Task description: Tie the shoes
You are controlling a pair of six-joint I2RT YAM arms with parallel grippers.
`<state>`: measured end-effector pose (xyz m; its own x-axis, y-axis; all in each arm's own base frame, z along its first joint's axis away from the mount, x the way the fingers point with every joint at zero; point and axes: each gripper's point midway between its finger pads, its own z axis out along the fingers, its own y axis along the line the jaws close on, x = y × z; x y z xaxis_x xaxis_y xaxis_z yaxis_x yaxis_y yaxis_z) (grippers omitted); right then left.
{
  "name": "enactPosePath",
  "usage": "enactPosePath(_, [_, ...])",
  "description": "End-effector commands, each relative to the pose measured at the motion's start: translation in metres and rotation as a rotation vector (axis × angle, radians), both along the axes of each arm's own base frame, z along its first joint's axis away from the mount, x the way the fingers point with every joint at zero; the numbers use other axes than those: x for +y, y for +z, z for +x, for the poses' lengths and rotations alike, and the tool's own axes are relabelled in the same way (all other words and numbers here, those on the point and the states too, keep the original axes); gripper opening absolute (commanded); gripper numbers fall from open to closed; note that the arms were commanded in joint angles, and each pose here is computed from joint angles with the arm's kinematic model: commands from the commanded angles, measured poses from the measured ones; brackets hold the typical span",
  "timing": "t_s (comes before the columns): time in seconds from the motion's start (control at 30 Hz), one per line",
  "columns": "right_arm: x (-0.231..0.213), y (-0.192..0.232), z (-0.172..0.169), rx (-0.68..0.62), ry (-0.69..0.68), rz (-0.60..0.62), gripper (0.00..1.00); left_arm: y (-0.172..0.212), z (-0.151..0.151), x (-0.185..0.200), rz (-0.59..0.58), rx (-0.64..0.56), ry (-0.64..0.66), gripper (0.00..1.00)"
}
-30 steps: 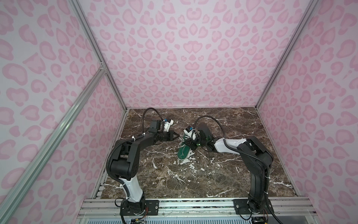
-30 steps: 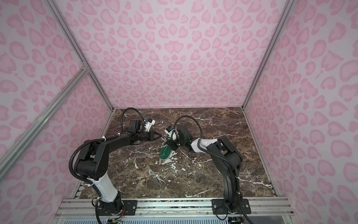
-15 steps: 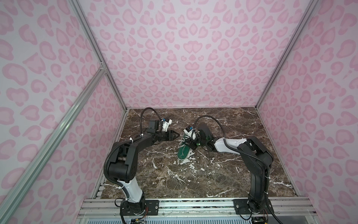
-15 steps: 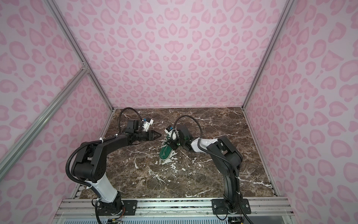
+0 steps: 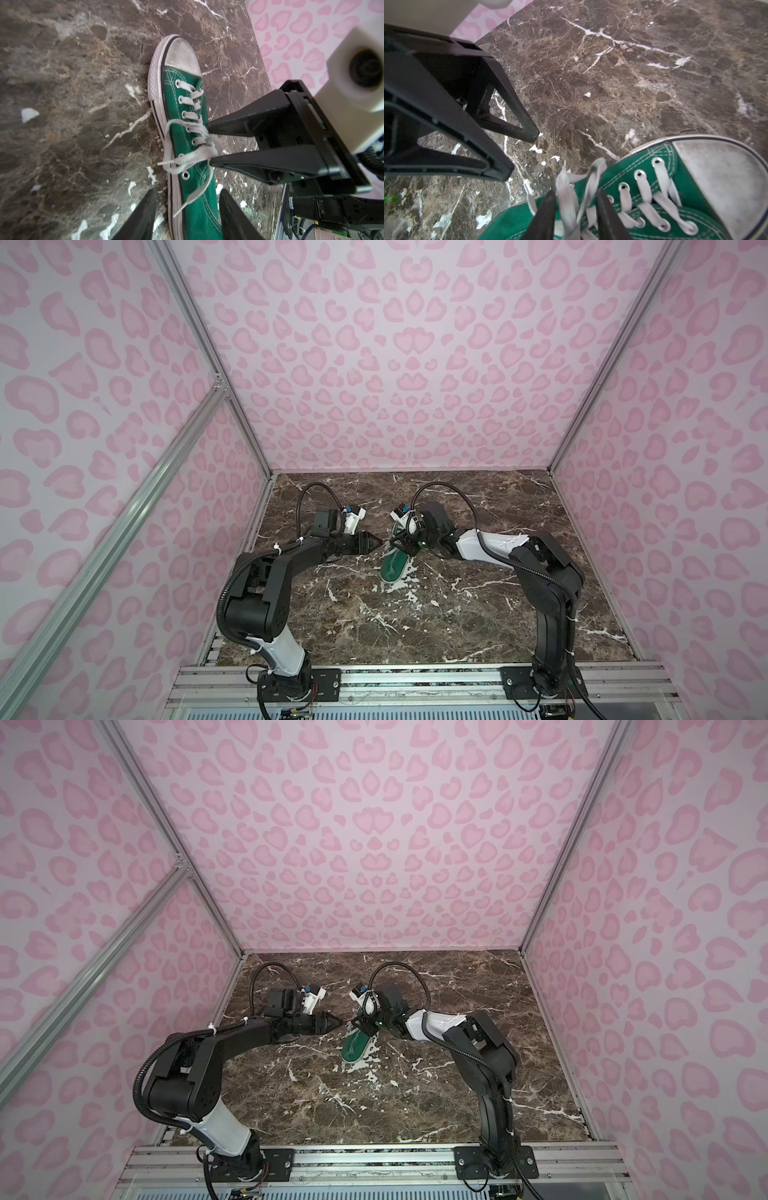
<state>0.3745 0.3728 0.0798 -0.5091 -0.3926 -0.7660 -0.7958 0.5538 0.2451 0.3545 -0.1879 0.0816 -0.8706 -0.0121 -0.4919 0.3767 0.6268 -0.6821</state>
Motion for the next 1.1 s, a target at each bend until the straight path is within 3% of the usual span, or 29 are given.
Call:
enactPosePath(0.0, [-0.001, -0.012, -0.004, 0.018, 0.007, -0.042, 0.35, 0.0, -0.005, -0.003, -0.044, 0.005, -0.002, 0.52])
enactPosePath(0.43, [0.001, -0.014, -0.002, 0.024, 0.004, -0.048, 0.32, -0.02, -0.011, -0.02, -0.115, 0.053, -0.025, 0.47])
enactPosePath(0.57, [0.001, -0.015, -0.001, 0.024, 0.001, -0.05, 0.31, -0.021, -0.012, -0.025, -0.121, 0.059, -0.034, 0.38])
enactPosePath(0.67, [0.004, -0.013, -0.001, 0.027, 0.005, -0.04, 0.3, -0.023, -0.013, -0.026, -0.125, 0.066, -0.036, 0.22])
enactPosePath(0.87, [0.006, -0.013, 0.0, 0.028, 0.004, -0.033, 0.24, -0.021, -0.014, -0.025, -0.116, 0.062, -0.033, 0.04])
enactPosePath(1.07, [0.006, -0.011, 0.0, 0.026, -0.002, -0.022, 0.07, -0.021, -0.013, -0.023, -0.094, 0.064, -0.029, 0.03])
